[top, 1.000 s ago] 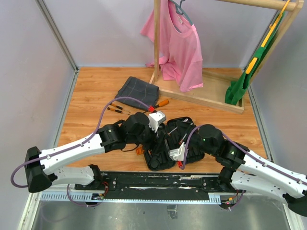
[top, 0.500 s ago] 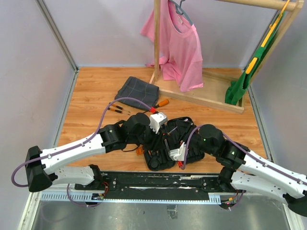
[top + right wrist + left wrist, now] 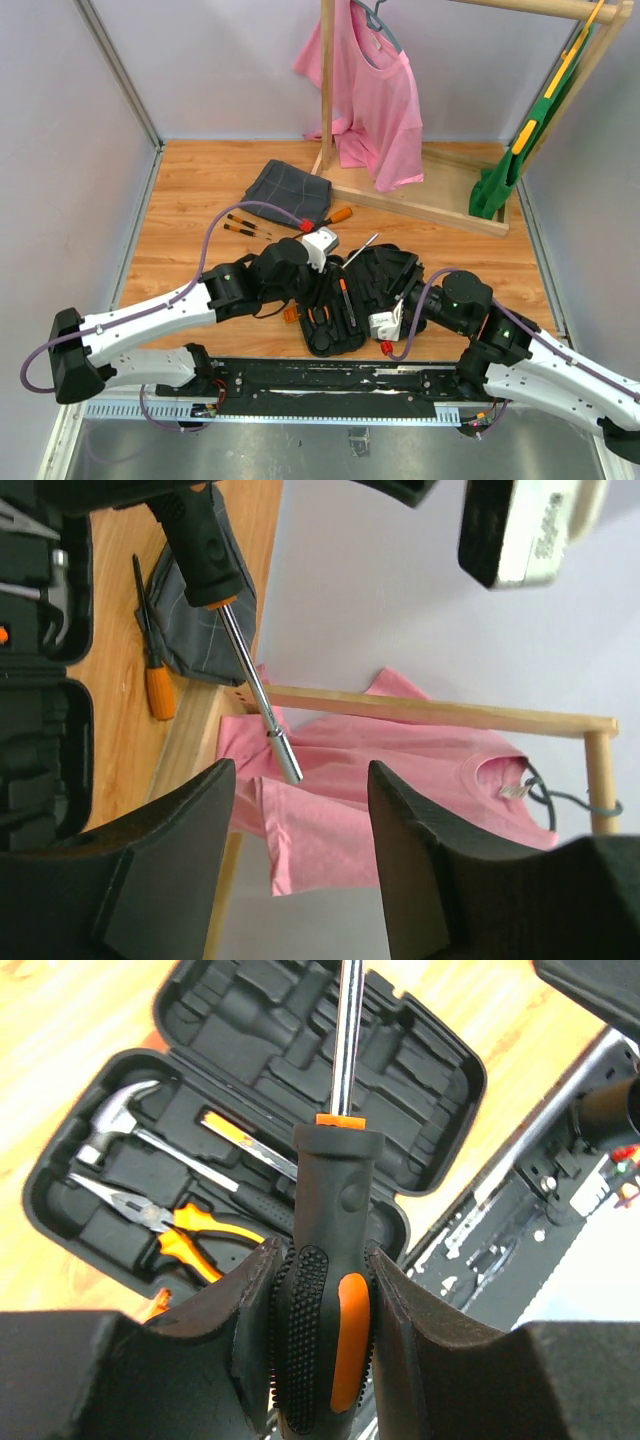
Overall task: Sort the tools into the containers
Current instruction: Pick up the screwdriver from the center of the board.
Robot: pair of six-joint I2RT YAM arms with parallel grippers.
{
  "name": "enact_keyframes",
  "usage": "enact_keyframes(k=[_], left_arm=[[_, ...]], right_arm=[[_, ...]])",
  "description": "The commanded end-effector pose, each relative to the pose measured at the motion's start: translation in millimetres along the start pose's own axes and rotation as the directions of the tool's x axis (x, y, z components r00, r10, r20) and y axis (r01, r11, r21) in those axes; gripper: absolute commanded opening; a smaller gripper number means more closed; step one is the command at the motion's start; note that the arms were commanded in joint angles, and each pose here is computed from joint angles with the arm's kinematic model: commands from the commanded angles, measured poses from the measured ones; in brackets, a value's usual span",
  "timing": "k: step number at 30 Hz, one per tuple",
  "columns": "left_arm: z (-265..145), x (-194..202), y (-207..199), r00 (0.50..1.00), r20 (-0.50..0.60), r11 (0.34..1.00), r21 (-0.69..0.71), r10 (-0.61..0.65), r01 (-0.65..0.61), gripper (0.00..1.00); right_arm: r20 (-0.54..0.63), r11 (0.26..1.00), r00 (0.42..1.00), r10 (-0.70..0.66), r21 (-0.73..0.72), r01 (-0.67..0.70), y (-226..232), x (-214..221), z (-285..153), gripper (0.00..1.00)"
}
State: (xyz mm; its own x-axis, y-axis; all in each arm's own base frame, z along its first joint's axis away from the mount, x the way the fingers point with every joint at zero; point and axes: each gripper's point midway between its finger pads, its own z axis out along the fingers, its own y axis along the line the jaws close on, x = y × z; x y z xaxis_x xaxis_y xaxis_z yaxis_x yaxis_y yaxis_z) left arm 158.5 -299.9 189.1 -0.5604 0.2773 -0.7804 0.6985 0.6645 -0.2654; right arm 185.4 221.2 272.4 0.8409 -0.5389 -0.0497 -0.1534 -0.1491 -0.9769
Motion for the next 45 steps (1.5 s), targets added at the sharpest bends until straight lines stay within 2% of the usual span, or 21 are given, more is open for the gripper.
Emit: enact_keyframes(k=[1,2,4,6,9,11,13,17,18,20,24,28,30,33,38,45], left_arm=[[-7.0,-29.4,12.1,0.985,0.168,0.996,-0.074,-0.044,0.058,0.0],[-9.5,-33.2,17.8,0.978,0.2,0.992,-0.1,-0.059,0.081,0.01],[-14.8,-39.3,28.2,0.96,0.266,0.982,-0.142,-0.087,0.128,0.0],[-19.4,-43.5,33.9,0.941,0.322,0.975,-0.151,-0.109,0.164,0.01],[-24.7,-49.7,36.3,0.915,0.384,0.973,-0.136,-0.124,0.189,0.01],[-27.9,-53.6,36.2,0.901,0.416,0.974,-0.122,-0.125,0.191,0.01],[-29.6,-57.2,35.3,0.892,0.435,0.976,-0.113,-0.121,0.187,0.0],[-29.8,-63.2,30.5,0.883,0.451,0.981,-0.068,-0.133,0.183,0.0],[-29.2,-64.4,29.9,0.88,0.452,0.981,-0.05,-0.144,0.186,0.0],[-28.3,-66.6,30.0,0.877,0.453,0.981,-0.023,-0.161,0.192,0.0],[-27.3,-68.9,30.2,0.874,0.456,0.982,-0.002,-0.169,0.191,0.0],[-23.2,-64.9,30.6,0.875,0.448,0.978,0.004,-0.186,0.206,0.0],[-23.1,-63.9,29.7,0.873,0.448,0.977,0.014,-0.195,0.211,0.0],[-23.2,-63.9,26.1,0.872,0.446,0.978,0.035,-0.2,0.206,0.0],[-19.2,-60.8,17.7,0.882,0.427,0.98,0.075,-0.199,0.185,0.0],[-15.1,-58.7,12.4,0.889,0.415,0.981,0.101,-0.194,0.167,0.0]], right_arm=[[0.091,0.961,0.967,0.238,0.126,-0.248,-12.7,-12.6,-5.5,0.58],[0.12,0.939,0.948,0.293,0.147,-0.309,-14.4,-15.4,-8.0,0.58],[0.204,0.853,0.863,0.462,0.164,-0.495,-16.6,-23.8,-9.6,0.58],[0.27,0.724,0.736,0.621,0.162,-0.67,-23.3,-28.6,-9.8,0.58],[0.348,0.546,0.552,0.758,0.124,-0.829,-28.7,-36.7,-6.7,0.54],[0.4,0.398,0.4,0.825,0.092,-0.913,-31.2,-40.8,-3.2,0.52],[0.429,0.213,0.225,0.875,0.075,-0.974,-34.8,-38.1,0.7,0.52],[0.385,-0.18,-0.132,0.913,0.092,-0.979,-31.7,-22.6,13.2,0.51],[0.368,-0.243,-0.193,0.909,0.093,-0.966,-31.2,-21.7,17.2,0.51],[0.341,-0.327,-0.279,0.898,0.092,-0.94,-30.3,-22.5,26.3,0.53],[0.35,-0.516,-0.457,0.817,0.092,-0.852,-30.1,-19.6,42.1,0.55],[0.4,-0.647,-0.585,0.705,0.025,-0.762,-37.2,-21.4,56.5,0.55],[0.427,-0.697,-0.626,0.653,0.017,-0.717,-42.1,-17.7,61.0,0.55],[0.463,-0.732,-0.636,0.617,0.042,-0.68,-47.4,-8.6,64.9,0.56],[0.511,-0.732,-0.612,0.604,0.051,-0.679,-56.2,1.8,64.5,0.55],[0.494,-0.729,-0.611,0.618,0.07,-0.681,-61.6,5.5,69.2,0.53]])
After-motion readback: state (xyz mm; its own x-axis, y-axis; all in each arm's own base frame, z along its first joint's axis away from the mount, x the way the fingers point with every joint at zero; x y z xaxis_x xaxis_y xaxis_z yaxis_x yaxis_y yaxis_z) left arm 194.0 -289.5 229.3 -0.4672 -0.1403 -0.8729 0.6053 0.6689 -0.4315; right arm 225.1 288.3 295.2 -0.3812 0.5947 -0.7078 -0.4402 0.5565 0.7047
